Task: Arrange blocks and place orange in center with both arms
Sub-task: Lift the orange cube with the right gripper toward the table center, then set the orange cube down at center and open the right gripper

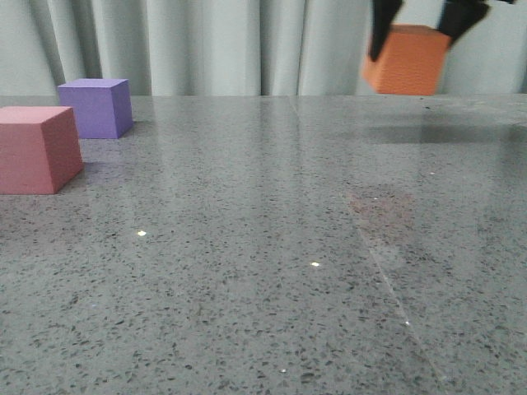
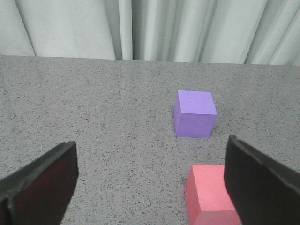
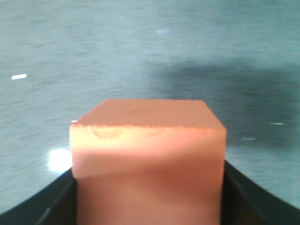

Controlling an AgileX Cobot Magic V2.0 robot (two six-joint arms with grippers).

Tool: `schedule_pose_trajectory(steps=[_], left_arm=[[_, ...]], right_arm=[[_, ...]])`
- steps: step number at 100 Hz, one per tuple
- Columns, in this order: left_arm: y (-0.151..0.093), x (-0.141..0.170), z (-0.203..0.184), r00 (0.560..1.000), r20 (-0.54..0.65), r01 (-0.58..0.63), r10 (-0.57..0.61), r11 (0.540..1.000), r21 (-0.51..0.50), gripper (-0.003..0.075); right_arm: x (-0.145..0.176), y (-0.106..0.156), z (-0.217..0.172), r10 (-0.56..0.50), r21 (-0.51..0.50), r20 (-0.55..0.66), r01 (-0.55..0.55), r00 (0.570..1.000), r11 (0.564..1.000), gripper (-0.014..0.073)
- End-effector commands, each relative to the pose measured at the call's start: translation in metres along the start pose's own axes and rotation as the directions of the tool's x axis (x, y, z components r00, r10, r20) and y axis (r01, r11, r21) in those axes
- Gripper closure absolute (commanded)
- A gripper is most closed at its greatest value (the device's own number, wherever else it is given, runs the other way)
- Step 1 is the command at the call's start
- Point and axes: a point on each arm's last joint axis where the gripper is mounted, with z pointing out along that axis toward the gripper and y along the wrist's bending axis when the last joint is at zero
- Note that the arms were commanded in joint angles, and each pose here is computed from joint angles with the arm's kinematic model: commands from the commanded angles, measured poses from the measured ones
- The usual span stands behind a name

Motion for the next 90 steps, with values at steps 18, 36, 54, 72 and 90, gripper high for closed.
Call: schedule_pose_trajectory(steps=[18, 36, 54, 72, 90], left_arm=[[-0.001, -0.018, -0.005, 0.993, 0.12, 0.013, -0.013, 1.0, 0.005, 0.0124], [-0.001, -0.018, -0.005, 0.993, 0.12, 0.013, -0.013, 1.0, 0.005, 0.0124], [-0.001, -0.018, -0.005, 0.993, 0.12, 0.013, -0.013, 1.0, 0.005, 0.0124], [-0.001, -0.018, -0.005, 0.993, 0.12, 0.013, -0.013, 1.0, 0.005, 0.0124], [-0.001, -0.018, -0.005, 0.993, 0.12, 0.013, -0.013, 1.0, 0.005, 0.0124]], right_arm=[[0.02, 0.056, -0.034, 0.0, -0.073, 0.027, 0.002, 1.0, 0.997, 0.0362], [0.026, 0.077, -0.031, 0.026, -0.108, 0.039, -0.022, 0.999, 0.994, 0.0362], [0.031, 0.092, -0.016, 0.024, -0.142, -0.005, -0.025, 1.0, 0.99, 0.0362], [0.034, 0.099, 0.014, 0.029, -0.12, -0.065, -0.037, 0.997, 0.992, 0.0362], [0.036, 0.098, 0.026, 0.028, -0.101, -0.103, -0.038, 0.994, 0.994, 0.0362]])
